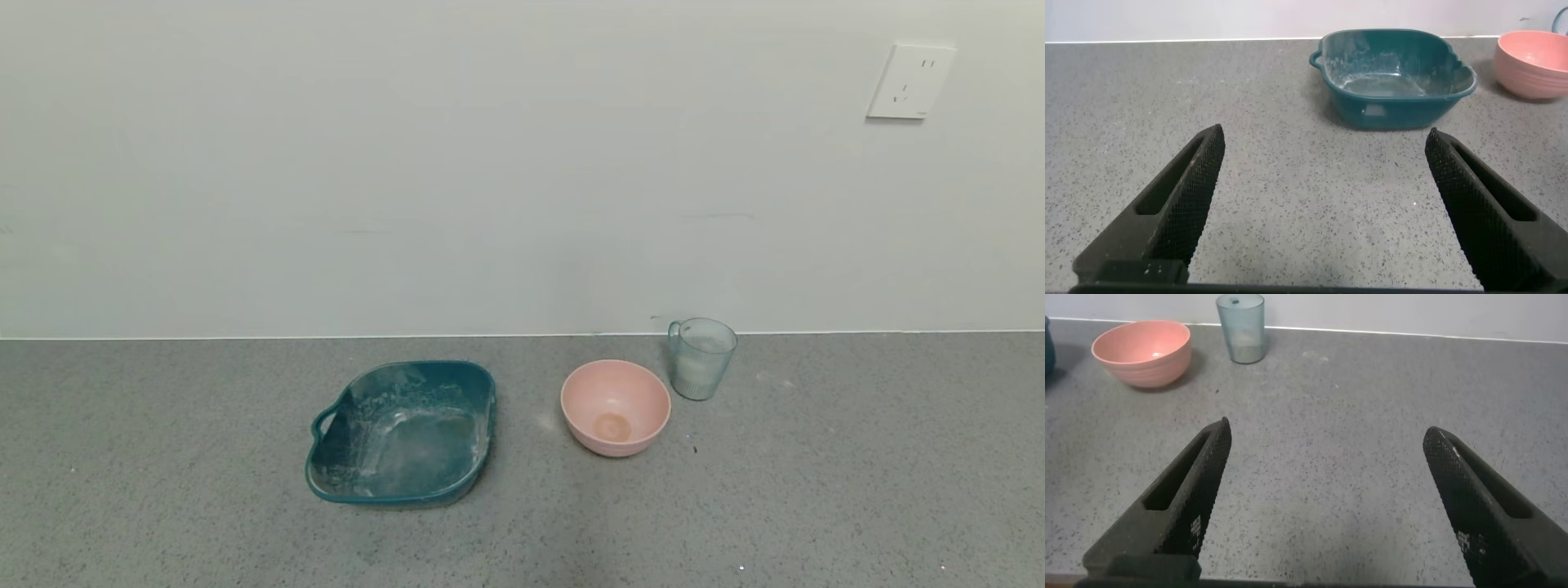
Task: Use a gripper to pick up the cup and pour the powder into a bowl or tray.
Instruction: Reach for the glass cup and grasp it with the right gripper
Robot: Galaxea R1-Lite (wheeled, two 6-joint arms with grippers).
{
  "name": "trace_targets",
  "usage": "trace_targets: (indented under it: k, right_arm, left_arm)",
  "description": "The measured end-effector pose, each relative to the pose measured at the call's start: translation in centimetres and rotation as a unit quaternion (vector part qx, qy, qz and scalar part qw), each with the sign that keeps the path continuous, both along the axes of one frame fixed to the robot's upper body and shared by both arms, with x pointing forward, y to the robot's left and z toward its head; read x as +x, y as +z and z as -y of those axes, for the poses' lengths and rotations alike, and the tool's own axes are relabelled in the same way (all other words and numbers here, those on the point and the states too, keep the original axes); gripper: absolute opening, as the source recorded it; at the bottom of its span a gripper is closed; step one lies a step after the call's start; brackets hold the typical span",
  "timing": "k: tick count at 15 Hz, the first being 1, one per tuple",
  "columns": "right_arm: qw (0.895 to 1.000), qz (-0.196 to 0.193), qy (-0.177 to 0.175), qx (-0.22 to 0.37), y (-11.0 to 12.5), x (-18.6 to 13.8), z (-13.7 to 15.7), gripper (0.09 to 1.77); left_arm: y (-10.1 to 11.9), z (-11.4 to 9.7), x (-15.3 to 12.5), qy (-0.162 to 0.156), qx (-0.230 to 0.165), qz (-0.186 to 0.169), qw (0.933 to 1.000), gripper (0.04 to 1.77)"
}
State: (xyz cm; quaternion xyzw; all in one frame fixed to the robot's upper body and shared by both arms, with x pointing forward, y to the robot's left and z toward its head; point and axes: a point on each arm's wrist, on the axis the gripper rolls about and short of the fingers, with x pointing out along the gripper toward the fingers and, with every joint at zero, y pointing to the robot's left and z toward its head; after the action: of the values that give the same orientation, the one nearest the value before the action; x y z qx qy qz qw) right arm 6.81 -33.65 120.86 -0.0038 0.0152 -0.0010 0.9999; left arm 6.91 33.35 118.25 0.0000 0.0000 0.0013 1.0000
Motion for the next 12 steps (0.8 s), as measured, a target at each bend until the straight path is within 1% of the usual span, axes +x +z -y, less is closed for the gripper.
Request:
trace_targets:
  k: [2, 4, 7, 10, 12]
  right_arm:
    - [1.000, -0.015, 0.003, 0.000, 1.9, 0.6, 0.0, 1.71]
    - [0.999, -0.032, 0.007, -0.001, 4.7, 1.9, 0.0, 1.71]
    - [0.998, -0.067, 0.014, -0.001, 8.3, 5.3, -0.1, 1.71]
    - [0.993, -0.112, 0.029, -0.001, 9.8, 10.4, -0.3, 1.71]
    - [0.990, -0.133, 0.036, 0.001, 9.8, 14.4, -0.5, 1.71]
  left_arm:
    - [0.0, 0.0, 0.0, 0.000, 0.000, 0.000, 1.0000, 1.76]
    - [0.0, 0.0, 0.0, 0.000, 0.000, 0.000, 1.0000, 1.76]
    - [0.0, 0.0, 0.0, 0.000, 0.000, 0.000, 1.0000, 1.76]
    - [0.0, 0.0, 0.0, 0.000, 0.000, 0.000, 1.0000, 1.76]
    - [0.0, 0.0, 0.0, 0.000, 0.000, 0.000, 1.0000, 1.76]
